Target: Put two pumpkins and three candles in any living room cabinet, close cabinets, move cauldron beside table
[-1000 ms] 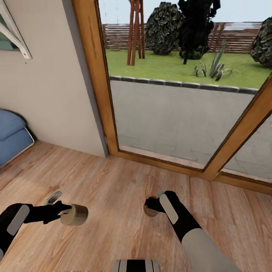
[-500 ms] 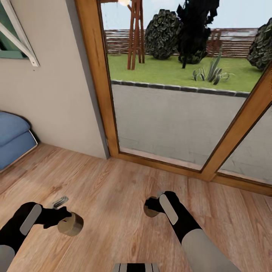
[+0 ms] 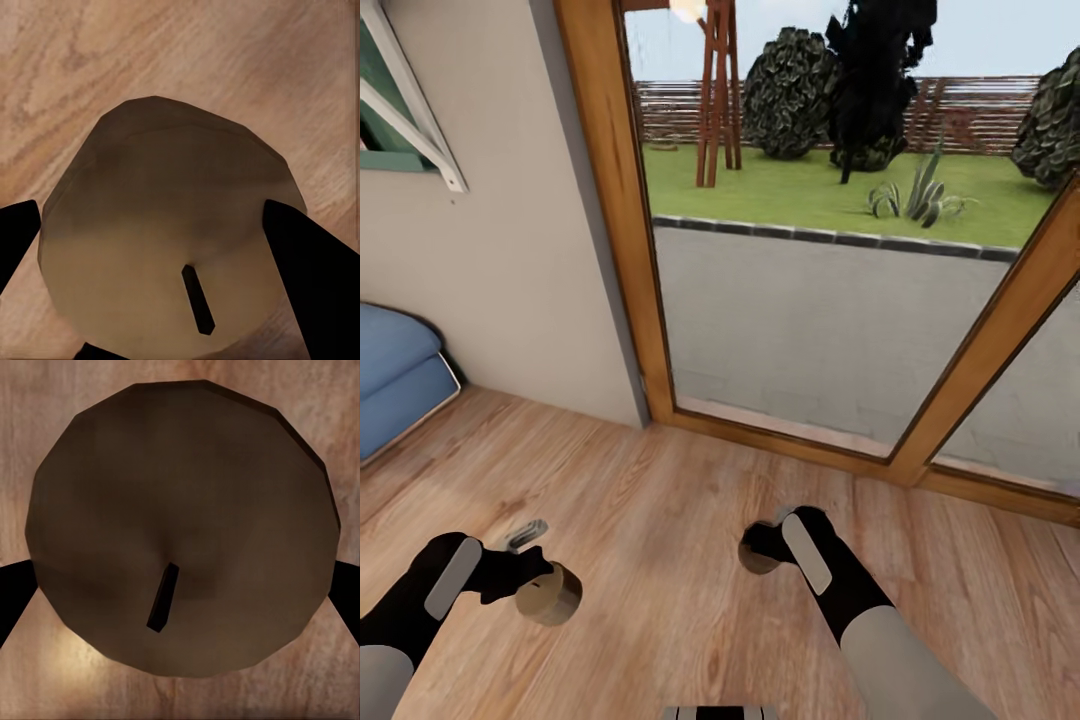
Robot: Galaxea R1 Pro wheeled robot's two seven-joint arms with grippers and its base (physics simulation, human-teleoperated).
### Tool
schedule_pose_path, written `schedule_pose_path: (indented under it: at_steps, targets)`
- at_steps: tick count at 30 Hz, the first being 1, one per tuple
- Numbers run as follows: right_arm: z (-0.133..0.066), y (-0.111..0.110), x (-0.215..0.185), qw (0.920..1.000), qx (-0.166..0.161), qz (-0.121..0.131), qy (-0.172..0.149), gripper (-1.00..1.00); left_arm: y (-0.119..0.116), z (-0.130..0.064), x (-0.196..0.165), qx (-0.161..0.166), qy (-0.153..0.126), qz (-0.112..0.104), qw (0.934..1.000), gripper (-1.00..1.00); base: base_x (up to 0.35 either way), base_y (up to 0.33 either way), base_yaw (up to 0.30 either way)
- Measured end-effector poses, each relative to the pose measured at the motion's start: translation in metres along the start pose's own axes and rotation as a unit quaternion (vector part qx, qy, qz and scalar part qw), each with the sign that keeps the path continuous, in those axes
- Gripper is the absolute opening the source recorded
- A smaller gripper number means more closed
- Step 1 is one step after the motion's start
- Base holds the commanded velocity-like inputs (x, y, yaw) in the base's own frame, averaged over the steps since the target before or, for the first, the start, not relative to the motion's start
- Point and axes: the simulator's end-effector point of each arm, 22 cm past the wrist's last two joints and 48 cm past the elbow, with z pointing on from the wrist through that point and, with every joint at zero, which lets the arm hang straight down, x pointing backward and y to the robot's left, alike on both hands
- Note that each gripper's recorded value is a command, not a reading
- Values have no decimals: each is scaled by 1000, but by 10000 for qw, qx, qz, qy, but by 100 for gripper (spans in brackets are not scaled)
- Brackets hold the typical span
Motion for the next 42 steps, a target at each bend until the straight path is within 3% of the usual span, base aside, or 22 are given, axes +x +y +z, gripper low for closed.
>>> schedule_pose_path:
  at_steps: [17, 30, 42]
  targets:
    - [-38, 12, -18, 10000, -21, -1, -40, -100, -16, -39, -13, 33, -34, 20, 10000, -100, 0, 0, -236]
    - [-65, 20, -31, 10000, 4, -26, -78, -100, -25, -65, -21, 28, -35, 29, 10000, -100, 0, 0, -40]
    - [-90, 30, -41, 10000, -64, -2, -65, -100, -33, -92, -30, 45, -68, 23, 10000, -100, -36, 0, -243]
